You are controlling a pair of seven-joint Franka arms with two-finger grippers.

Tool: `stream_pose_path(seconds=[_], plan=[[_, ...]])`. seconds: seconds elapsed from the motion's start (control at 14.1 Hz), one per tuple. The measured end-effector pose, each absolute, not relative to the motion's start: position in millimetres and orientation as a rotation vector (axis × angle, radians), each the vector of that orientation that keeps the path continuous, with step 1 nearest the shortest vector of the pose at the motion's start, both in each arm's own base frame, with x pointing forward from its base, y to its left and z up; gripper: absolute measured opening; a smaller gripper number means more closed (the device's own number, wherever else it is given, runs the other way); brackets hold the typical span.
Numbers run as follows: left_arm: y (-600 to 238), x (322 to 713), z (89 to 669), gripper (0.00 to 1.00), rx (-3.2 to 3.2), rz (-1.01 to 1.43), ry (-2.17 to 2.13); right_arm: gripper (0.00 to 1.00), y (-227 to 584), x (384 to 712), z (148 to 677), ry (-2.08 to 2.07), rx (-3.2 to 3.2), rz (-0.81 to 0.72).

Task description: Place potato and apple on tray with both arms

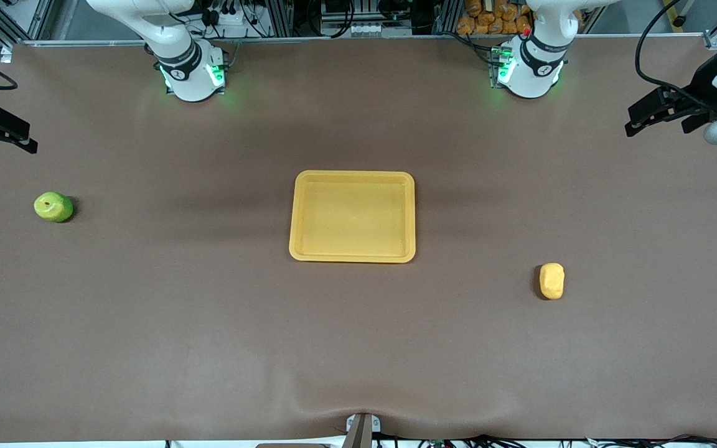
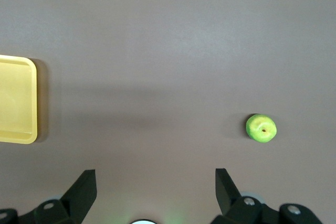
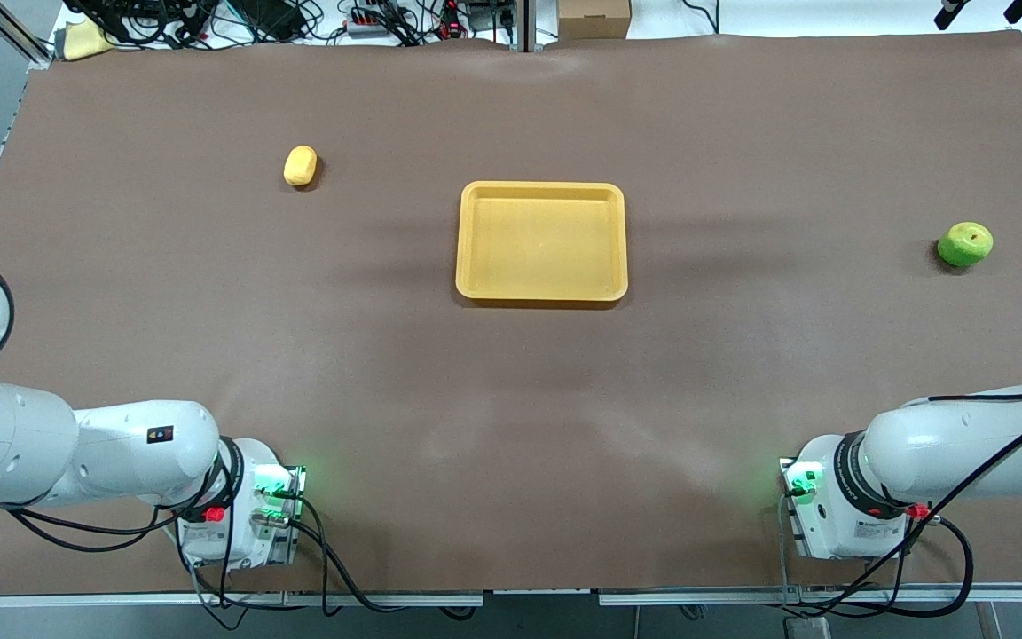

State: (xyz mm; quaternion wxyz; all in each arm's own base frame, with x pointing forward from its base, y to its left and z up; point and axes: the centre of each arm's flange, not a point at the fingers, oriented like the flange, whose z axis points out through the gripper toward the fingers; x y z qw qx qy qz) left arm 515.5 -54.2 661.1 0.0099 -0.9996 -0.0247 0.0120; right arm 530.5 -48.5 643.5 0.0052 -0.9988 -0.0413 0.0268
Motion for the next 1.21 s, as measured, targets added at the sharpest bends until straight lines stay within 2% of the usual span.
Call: stream_pose_path(seconds=[1.21], plan=[[-54, 517, 661, 1.0, -3.121, 0.036, -0.077, 1.0, -66, 533, 635, -0.075, -3.126, 0.109]])
